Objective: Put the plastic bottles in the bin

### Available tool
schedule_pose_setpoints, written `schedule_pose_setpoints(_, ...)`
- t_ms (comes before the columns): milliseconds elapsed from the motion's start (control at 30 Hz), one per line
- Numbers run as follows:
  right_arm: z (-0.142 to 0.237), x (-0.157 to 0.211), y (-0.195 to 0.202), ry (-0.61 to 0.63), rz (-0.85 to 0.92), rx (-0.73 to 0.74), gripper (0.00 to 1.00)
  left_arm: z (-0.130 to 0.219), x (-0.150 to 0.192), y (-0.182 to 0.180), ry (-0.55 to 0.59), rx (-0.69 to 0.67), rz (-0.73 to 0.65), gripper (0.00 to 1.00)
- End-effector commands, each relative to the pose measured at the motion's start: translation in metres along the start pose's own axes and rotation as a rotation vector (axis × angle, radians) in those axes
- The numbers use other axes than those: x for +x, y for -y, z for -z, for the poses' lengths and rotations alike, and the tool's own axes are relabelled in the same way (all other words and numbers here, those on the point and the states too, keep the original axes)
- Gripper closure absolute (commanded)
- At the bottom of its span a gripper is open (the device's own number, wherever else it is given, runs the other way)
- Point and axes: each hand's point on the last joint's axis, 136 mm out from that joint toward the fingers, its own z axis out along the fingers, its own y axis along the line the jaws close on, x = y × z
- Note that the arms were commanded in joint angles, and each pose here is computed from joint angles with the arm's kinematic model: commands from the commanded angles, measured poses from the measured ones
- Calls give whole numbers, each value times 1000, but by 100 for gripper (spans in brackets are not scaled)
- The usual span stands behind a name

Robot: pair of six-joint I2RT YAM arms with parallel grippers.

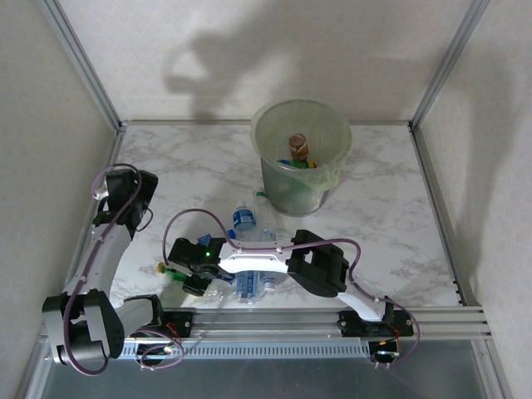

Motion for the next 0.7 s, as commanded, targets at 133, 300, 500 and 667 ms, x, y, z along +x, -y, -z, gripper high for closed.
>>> schedule_pose_setpoints(133,54,-33,12,132,-18,53,53,13,-13,16,36,50,-21,10)
schedule_pose_setpoints(300,91,-43,27,198,-49,129,54,35,-15,52,49,112,-126,11)
schedule_pose_setpoints(500,147,-48,55,330,-173,202,55,68,-9,96,40,235,-198,11)
schedule_pose_setpoints(667,204,-40,85,443,-299,298,55,84,5,121,-27,359,-212,12)
